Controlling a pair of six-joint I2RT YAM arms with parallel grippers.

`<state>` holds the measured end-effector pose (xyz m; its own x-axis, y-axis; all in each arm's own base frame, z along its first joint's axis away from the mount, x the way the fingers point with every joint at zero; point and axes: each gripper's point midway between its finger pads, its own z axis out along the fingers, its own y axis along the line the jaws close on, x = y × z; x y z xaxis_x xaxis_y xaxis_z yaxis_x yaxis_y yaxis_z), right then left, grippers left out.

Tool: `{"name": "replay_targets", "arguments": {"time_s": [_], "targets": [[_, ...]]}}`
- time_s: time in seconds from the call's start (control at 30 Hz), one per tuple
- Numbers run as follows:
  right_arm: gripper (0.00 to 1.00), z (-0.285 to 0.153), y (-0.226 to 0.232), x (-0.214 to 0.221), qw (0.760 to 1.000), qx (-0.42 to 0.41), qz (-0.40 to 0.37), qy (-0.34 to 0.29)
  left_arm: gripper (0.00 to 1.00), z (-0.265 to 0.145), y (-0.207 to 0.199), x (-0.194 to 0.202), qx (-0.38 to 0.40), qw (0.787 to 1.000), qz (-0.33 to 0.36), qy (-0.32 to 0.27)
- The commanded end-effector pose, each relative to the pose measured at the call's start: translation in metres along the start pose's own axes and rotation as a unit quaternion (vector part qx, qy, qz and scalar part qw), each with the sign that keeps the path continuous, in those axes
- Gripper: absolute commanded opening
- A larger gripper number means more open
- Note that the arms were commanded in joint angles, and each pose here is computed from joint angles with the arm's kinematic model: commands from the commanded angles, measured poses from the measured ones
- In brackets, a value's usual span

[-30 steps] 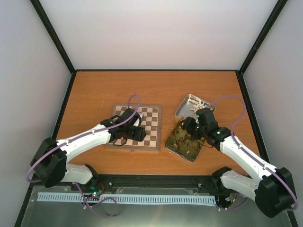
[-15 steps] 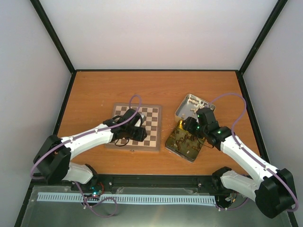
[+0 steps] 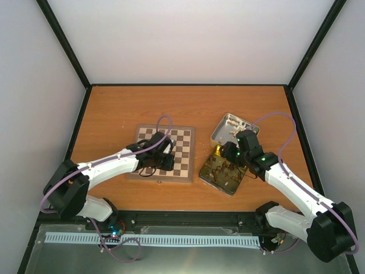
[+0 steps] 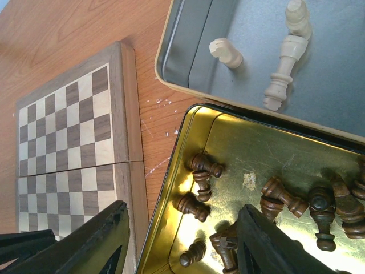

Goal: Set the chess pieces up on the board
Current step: Pick up the chess piece from the chessboard.

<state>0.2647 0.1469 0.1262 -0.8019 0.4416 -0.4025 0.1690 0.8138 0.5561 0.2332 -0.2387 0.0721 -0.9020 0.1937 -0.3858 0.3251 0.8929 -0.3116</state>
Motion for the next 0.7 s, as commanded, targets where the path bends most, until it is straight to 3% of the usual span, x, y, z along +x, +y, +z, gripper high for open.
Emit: {"name": "replay_targets", "arguments": {"time_s": [0.0,0.67], "targets": [[0.52,-0.004,0.004,-0.008,1.000,-0.002,-0.003,-0.015,0.12,-0.004,0.001,-0.009,-0.010,1.000,0.002,-0.014],[0.51,-0.037,0.006,-0.023,0.998,-0.003,-0.009,-0.064,0.11,-0.075,0.022,-0.093,-0.113,0.983,0.048,-0.137]]}}
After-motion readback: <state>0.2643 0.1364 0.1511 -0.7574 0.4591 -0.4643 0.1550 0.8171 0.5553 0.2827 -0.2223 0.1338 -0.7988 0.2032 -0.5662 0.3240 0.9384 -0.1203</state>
